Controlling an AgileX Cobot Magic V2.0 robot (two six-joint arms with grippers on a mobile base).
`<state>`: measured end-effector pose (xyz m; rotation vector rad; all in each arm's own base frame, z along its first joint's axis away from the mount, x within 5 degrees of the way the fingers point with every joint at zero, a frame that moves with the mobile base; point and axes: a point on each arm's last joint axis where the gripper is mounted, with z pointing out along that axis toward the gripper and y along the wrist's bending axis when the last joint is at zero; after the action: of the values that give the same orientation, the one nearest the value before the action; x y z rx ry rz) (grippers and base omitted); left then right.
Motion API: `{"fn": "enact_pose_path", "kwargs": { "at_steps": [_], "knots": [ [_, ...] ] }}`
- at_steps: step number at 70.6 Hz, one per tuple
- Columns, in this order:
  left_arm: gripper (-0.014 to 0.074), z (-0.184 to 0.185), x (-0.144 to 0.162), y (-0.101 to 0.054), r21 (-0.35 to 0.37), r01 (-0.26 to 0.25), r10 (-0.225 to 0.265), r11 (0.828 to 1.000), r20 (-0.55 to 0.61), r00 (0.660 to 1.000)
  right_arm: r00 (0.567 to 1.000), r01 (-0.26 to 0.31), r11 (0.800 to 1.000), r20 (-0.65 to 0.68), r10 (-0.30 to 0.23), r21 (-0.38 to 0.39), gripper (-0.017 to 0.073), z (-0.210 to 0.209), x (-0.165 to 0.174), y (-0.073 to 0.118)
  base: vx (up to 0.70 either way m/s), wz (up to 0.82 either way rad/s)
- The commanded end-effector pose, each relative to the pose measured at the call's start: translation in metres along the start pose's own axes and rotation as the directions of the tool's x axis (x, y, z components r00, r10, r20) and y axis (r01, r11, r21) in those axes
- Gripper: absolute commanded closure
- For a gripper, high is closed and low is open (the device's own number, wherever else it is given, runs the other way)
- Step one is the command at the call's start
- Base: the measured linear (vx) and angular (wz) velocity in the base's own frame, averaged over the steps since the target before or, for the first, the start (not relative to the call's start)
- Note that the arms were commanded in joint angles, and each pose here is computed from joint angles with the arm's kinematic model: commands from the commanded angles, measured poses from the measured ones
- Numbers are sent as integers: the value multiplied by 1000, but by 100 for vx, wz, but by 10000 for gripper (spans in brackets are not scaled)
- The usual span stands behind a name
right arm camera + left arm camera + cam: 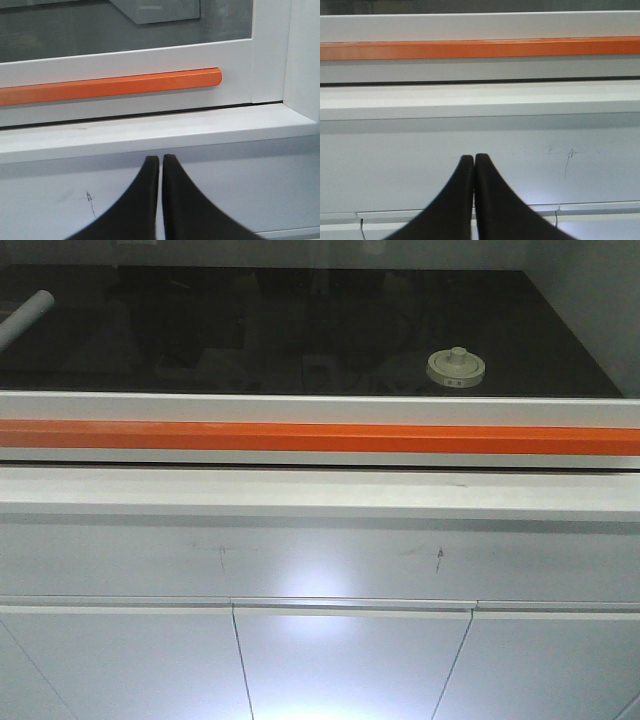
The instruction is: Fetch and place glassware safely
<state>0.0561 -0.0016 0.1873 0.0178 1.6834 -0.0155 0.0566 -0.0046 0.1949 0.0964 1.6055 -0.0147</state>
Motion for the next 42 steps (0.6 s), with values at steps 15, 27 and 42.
{"fn": "enact_pose_path", "kwargs": {
  "at_steps": [15,27,42],
  "knots": [
    [601,1,-1,0,1,13,-13,1000,86,996,998,14,1000,69,-13,-11,560,0,-1,1,0,0],
    [601,0,-9,1,-4,13,-13,1000,171,985,994,14,1000,105,-11,-20,560,-1,-4,2,0,0],
    [601,-7,-30,2,-18,18,-9,1000,401,916,985,-3,999,173,9,-38,560,-2,-11,3,0,0]
  ]
}}
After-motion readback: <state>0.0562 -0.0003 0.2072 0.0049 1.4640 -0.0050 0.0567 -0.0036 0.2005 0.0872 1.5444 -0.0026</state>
